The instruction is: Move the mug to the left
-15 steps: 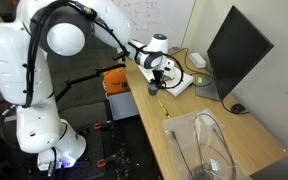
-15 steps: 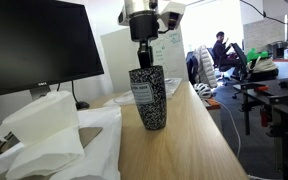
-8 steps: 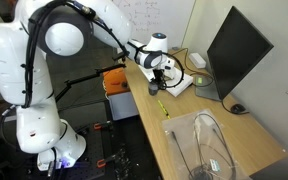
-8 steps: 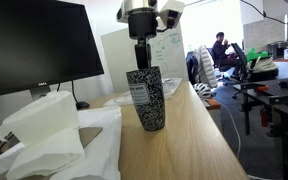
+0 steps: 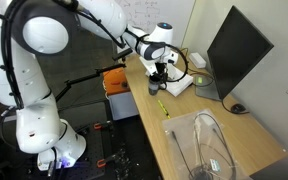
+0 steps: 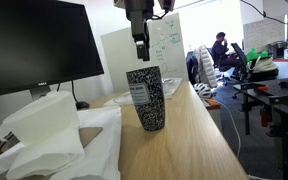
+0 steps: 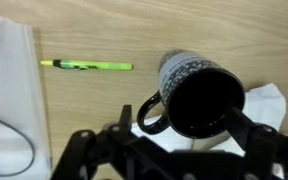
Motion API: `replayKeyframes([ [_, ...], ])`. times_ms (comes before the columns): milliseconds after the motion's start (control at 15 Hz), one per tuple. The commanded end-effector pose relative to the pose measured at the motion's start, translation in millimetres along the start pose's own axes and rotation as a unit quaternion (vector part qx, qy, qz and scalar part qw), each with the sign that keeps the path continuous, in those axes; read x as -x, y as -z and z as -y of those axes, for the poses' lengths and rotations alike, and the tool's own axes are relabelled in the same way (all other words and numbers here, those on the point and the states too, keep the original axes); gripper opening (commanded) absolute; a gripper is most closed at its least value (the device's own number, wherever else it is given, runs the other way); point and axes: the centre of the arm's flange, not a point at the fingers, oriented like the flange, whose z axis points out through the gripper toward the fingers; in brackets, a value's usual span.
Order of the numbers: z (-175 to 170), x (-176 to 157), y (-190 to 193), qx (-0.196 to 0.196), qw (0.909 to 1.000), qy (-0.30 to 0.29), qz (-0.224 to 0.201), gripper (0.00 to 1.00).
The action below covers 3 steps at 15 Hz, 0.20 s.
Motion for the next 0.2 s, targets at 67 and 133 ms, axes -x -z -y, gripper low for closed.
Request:
replayKeyframes([
  [67, -20, -6, 45, -0.049, 0.9977, -0.001, 0.047, 1.0],
  [133, -24, -8, 53, -0.056, 0.9975, -0.001, 0.042, 1.0],
])
